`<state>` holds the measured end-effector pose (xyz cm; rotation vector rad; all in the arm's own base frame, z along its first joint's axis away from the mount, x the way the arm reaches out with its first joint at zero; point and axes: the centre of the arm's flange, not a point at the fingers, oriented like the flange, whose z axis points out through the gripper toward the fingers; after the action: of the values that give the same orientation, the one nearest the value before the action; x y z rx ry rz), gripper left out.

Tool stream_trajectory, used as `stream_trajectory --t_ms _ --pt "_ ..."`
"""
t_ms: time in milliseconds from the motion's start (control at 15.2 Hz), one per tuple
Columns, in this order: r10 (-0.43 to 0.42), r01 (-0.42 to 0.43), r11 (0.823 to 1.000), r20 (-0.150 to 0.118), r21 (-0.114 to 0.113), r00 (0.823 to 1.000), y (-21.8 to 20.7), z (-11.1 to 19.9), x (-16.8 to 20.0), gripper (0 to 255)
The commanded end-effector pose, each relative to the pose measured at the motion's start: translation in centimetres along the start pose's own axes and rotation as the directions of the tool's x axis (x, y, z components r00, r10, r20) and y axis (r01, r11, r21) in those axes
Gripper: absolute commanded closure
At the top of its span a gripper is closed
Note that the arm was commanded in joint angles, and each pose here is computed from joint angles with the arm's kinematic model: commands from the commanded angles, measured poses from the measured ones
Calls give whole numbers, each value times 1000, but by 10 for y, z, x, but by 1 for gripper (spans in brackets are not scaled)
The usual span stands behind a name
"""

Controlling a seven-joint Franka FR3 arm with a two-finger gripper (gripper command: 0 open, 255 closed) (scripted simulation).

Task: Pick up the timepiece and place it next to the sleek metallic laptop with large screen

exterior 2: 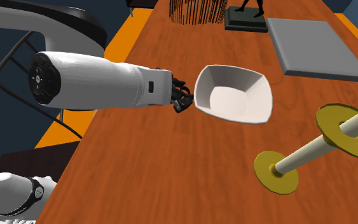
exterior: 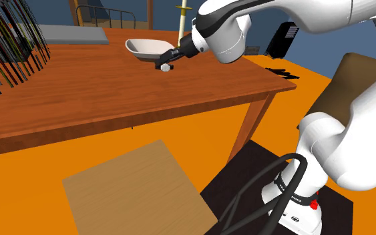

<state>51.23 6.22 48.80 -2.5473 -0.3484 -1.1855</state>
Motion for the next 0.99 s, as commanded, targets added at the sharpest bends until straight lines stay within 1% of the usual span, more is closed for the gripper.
stream_trajectory --t_ms 0,198,924 --pt "5 -5 1000 9 -4 1000 3 2 -3 255" --pt "5 -5 1000 9 -4 1000 1 1 -4 255" --pt "5 -5 1000 9 -4 1000 -9 -34 40 255"
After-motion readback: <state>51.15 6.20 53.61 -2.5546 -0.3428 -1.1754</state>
